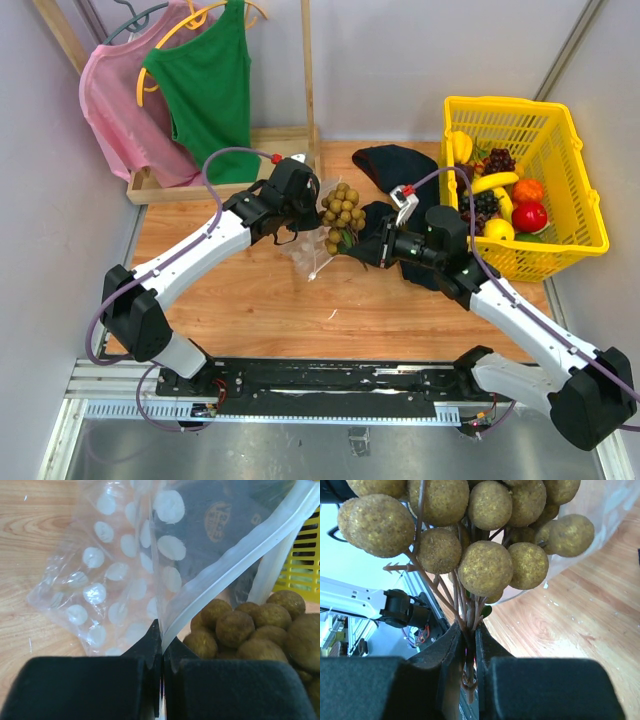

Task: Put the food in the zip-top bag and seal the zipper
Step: Place the fake fruit in the zipper food storage bag.

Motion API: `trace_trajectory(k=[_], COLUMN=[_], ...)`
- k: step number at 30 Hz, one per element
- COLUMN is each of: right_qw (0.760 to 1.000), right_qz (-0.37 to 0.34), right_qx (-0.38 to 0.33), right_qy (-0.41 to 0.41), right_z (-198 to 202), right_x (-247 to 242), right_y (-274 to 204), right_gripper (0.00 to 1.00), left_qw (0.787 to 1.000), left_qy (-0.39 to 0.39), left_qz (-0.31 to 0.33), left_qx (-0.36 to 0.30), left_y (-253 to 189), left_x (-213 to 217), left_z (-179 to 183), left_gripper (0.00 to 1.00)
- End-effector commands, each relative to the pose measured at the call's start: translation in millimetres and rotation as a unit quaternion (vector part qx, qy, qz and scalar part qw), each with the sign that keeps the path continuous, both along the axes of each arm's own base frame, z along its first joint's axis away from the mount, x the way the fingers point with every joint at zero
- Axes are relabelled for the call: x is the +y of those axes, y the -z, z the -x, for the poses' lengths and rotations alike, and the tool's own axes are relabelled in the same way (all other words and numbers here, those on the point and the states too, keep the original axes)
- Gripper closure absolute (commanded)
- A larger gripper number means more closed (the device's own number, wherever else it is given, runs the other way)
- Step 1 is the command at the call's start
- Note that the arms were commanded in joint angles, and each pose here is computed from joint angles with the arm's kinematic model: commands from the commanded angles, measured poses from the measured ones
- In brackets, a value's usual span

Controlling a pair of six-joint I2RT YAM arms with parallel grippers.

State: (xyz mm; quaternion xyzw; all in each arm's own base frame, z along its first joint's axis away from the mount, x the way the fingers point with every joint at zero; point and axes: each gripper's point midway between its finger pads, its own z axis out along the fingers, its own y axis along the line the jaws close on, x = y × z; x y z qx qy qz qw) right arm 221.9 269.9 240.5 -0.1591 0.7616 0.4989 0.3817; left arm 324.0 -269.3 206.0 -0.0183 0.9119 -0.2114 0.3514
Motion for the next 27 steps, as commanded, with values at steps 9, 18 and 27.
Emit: trace_trajectory(k=[9, 18, 27], right_qw=[0.999, 0.995, 0.994], right_qz=[0.044, 0.098, 0.098], right_qx=[-0.004, 0.015, 0.007], right_qy=[-0.004, -0.017, -0.055], right_z=[-0.7, -2.9, -2.1], right_x=[-1.0, -3.8, 5.1], right_y=[31.8, 59.1, 56.8], right_gripper=[0.99, 0.99, 0.99], left_qw=[0.999, 0.998, 0.996], left_qy=[0.003, 0.030, 0.060], left_qz=[0.039, 0.047, 0.035], left_qx=[-0.029, -0.038, -0.048], left_y=[-31.6, -43.4, -46.8], left_x=[-6.1, -8.6, -11.9], left_z=[-3.3, 4.2, 12.2], left_gripper=[1.00, 1.00, 1.00])
